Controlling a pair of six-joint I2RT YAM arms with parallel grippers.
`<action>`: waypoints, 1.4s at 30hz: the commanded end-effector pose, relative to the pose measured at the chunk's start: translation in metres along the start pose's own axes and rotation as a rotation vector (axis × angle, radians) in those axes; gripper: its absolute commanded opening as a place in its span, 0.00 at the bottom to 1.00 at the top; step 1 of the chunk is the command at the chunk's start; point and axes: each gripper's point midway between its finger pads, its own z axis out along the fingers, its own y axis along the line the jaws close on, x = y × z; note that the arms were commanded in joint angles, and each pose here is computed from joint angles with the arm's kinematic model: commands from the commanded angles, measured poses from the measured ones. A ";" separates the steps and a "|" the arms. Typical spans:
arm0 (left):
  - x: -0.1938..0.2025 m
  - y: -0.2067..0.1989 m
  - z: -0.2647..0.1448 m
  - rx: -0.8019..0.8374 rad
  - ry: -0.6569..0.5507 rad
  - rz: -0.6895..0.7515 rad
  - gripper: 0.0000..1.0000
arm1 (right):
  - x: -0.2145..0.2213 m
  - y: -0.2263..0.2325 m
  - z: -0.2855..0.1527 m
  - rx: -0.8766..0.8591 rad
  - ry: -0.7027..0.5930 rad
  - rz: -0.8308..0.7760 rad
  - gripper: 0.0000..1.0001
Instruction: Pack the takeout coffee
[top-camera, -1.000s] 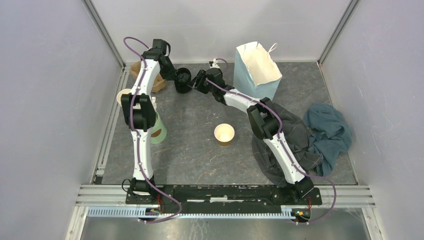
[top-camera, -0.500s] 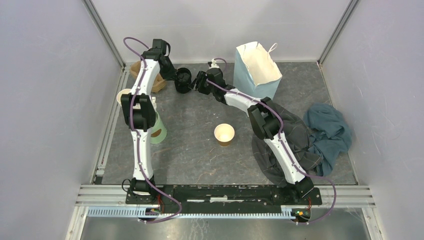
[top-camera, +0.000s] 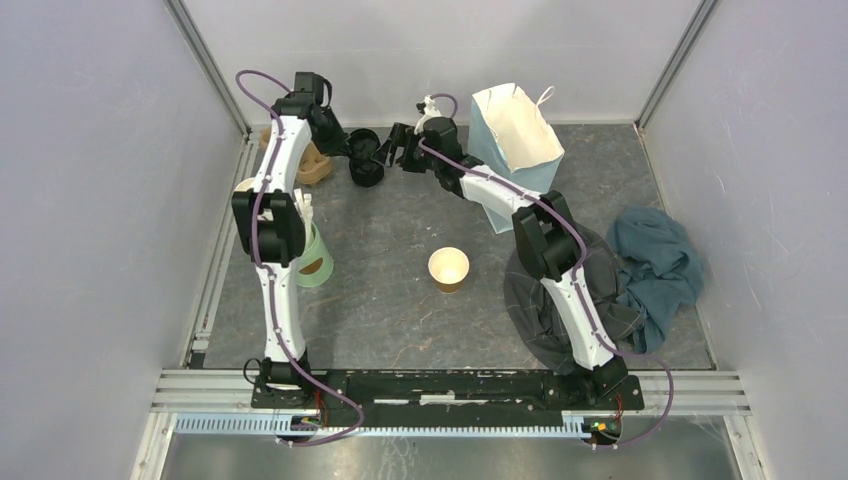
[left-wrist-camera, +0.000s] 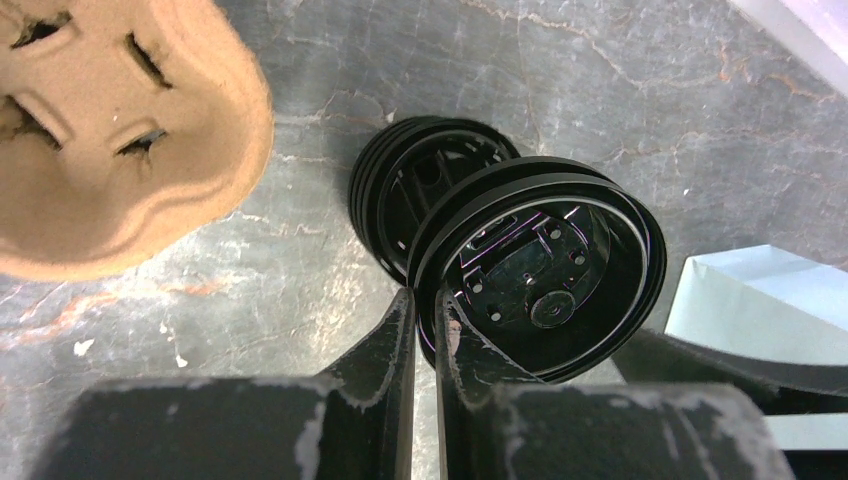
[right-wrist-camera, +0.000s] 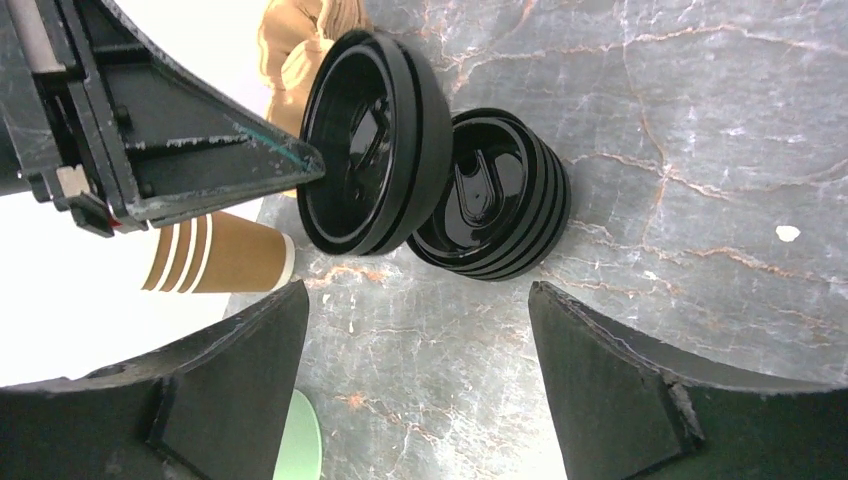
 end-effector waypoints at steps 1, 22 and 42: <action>-0.016 -0.005 -0.042 0.000 -0.094 0.083 0.02 | -0.051 0.039 -0.019 -0.093 -0.097 -0.019 0.89; 0.010 -0.022 -0.056 -0.150 -0.151 0.286 0.02 | -0.035 0.017 -0.003 0.050 -0.075 -0.161 0.72; 0.046 -0.038 -0.085 -0.105 -0.100 0.289 0.22 | -0.012 0.021 -0.029 0.031 0.019 -0.182 0.04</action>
